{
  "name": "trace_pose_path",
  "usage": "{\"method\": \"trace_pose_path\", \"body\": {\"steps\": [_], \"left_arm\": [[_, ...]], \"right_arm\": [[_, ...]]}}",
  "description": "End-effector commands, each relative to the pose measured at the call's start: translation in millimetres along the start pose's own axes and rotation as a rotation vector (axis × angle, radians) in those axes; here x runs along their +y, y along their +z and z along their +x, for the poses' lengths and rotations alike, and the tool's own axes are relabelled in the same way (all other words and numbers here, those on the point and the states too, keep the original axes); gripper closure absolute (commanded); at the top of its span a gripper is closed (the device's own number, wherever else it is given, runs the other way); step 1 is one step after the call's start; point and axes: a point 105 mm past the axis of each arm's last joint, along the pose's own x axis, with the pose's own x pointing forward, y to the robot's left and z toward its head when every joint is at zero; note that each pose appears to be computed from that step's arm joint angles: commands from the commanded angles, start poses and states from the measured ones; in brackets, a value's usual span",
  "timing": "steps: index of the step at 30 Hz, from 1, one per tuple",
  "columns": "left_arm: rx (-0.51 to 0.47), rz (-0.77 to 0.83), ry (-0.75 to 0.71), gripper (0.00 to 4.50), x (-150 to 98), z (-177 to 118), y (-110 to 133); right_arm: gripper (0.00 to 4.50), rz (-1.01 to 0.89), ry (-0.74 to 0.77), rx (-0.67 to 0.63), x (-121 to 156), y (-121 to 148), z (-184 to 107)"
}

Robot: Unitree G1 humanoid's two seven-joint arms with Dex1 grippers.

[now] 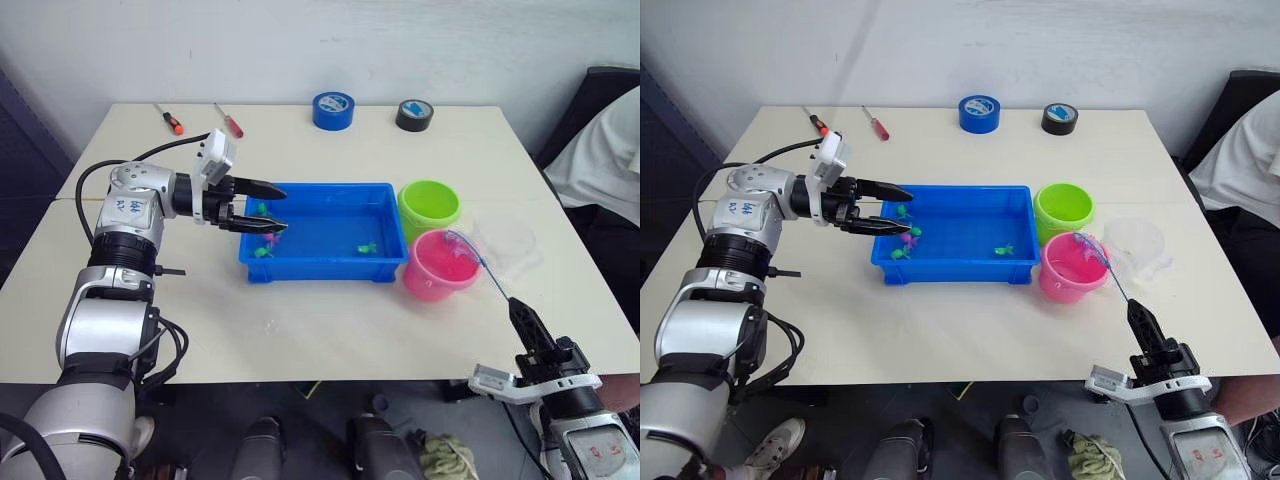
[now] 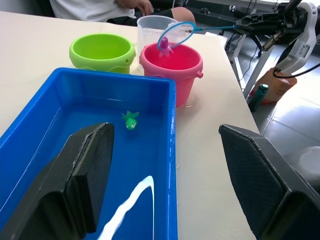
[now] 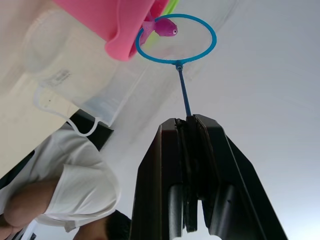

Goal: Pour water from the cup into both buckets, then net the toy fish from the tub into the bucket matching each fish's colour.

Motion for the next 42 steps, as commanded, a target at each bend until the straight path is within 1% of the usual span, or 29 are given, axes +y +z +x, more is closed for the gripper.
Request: {"method": "trace_pose_path", "body": {"steps": [1,6,8,14,17,20,22,24,25,26,28,30,32,34,35,37,40,42], "left_arm": [[-0.008,0.042,0.007,0.81,0.3,-8.0,10.2],[-0.008,0.043,0.007,0.81,0.5,-7.6,10.8],[-0.007,0.043,0.007,0.81,0.4,-7.6,10.3],[-0.007,0.040,0.005,0.81,0.2,-7.1,9.8],[-0.006,0.039,0.007,0.81,0.4,-7.1,9.9],[-0.005,0.036,0.007,0.81,-0.1,-7.8,8.9],[-0.003,0.036,0.008,0.81,-0.4,-8.4,8.3],[0.001,0.038,0.013,0.81,-0.2,-9.3,7.7],[-0.004,0.034,0.014,0.81,-0.3,-9.7,8.0],[-0.002,0.034,0.013,0.81,-0.6,-9.8,7.5],[0.005,0.038,0.015,0.81,-1.1,-10.3,6.0],[-0.001,0.033,0.015,0.81,-1.4,-10.3,6.2],[0.000,0.033,0.015,0.81,-1.8,-10.6,5.6],[-0.003,0.026,0.013,0.81,-2.4,-10.6,5.4],[-0.003,0.026,0.012,0.81,-2.6,-10.4,5.5],[-0.011,0.021,0.013,0.81,-2.5,-11.1,7.0],[0.016,0.041,0.018,0.81,-2.3,-12.0,5.0],[0.011,0.037,0.019,0.81,-2.3,-12.3,5.1]], "right_arm": [[4.50,-0.020,-0.036,0.028,-5.6,-5.1,-1.6],[4.50,-0.019,-0.032,0.015,-5.0,-4.2,-5.3],[4.50,-0.018,-0.034,0.032,-6.3,-7.4,-5.8],[4.50,-0.006,-0.039,0.007,-6.9,-1.3,-5.5],[4.50,-0.012,-0.050,0.022,-10.3,-6.3,-3.3],[4.50,-0.009,-0.047,0.015,-9.2,-4.8,-1.6],[4.50,-0.001,-0.053,-0.007,-10.6,0.8,-1.3],[4.50,0.014,-0.044,0.054,-9.2,-9.5,0.1],[4.50,0.021,-0.052,0.060,-10.6,-10.5,1.4],[4.50,0.023,-0.059,0.037,-11.7,-5.5,1.2],[4.50,0.033,-0.049,0.047,-9.7,-5.4,-0.2],[4.50,0.029,-0.048,0.010,-10.0,0.9,-1.6],[4.50,0.020,-0.043,0.050,-8.7,-8.8,-1.1],[4.50,0.015,-0.057,0.029,-11.4,-7.1,0.2],[4.50,0.020,-0.069,-0.012,-14.2,1.2,-0.1],[4.50,0.023,-0.062,-0.051,-12.7,10.1,-3.0],[4.50,0.035,-0.033,-0.005,-7.2,3.8,-5.1],[4.50,0.053,-0.041,0.015,-9.0,-1.4,-4.2]]}}
